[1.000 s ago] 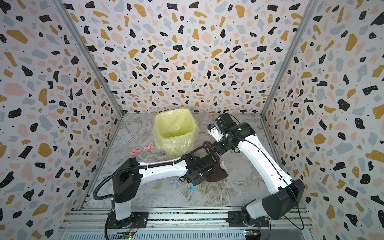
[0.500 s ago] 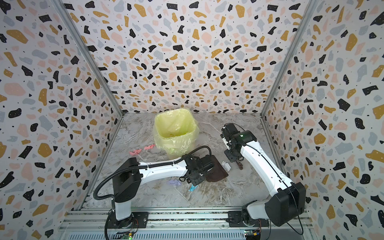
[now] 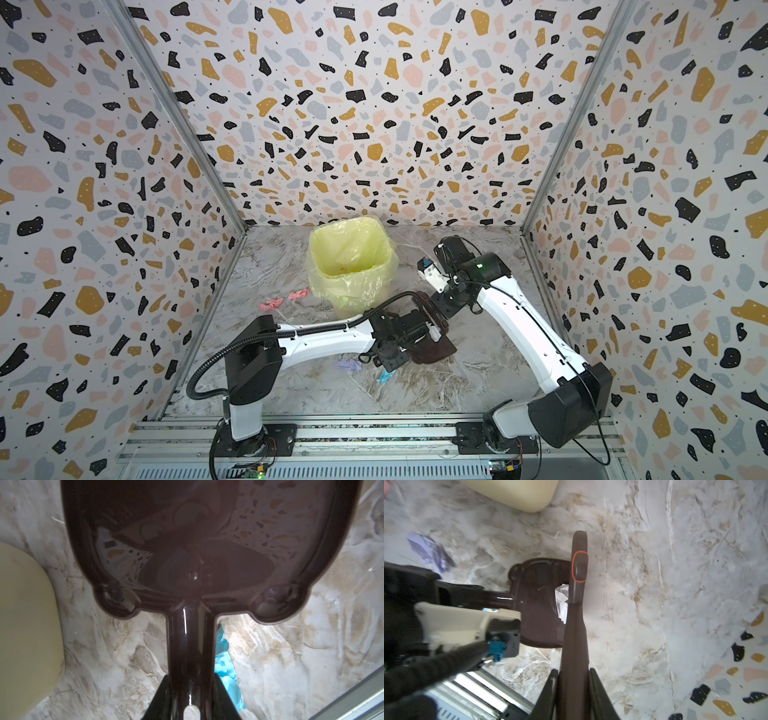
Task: Sweep away the paper scraps from the table
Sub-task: 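Sweep the white crumpled scrap into the dustpan with the right gripper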
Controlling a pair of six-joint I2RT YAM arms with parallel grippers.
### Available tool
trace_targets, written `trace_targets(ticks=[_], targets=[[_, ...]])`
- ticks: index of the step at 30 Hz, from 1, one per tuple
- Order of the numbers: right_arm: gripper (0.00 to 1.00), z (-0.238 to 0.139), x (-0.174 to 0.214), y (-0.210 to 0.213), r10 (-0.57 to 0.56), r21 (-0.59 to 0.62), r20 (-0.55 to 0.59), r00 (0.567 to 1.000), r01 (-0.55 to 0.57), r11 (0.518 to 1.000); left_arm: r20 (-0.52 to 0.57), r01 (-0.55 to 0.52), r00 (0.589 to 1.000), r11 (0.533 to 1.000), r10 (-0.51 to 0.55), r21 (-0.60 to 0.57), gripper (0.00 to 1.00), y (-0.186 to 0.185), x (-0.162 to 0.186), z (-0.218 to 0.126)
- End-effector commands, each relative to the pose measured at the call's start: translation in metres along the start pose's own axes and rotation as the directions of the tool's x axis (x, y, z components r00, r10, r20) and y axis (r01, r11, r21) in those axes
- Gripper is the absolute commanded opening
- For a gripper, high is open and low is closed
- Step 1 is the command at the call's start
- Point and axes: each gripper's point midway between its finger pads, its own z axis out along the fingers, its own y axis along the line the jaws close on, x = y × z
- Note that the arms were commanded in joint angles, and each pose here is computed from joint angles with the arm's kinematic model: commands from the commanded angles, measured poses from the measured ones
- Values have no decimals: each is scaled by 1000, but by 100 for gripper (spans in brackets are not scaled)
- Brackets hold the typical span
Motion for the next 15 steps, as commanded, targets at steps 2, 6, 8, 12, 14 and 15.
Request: trace_targets(ticks=[2, 6, 8, 12, 14, 15], targets=[[0, -18, -13, 18, 22, -108, 50, 999, -16, 994, 5, 21, 1000, 1000, -21, 4, 0, 2, -4, 1], [0, -29, -15, 9, 48, -65, 72, 996, -44, 997, 26, 29, 999, 1000, -29, 0, 0, 3, -5, -2], [0, -37, -14, -4, 71, -11, 83, 994, -71, 997, 47, 38, 998, 999, -37, -5, 0, 5, -7, -6], [0, -44, -5, -26, 102, 96, 82, 991, -109, 989, 100, 52, 994, 998, -49, -23, 0, 10, -13, -14], [0, -46, -2, -33, 115, 134, 83, 990, -125, 983, 130, 60, 990, 997, -54, -39, 0, 14, -15, -20], [0, -47, -2, -36, 116, 149, 86, 989, -128, 981, 140, 62, 989, 997, -56, -43, 0, 15, -16, -22]])
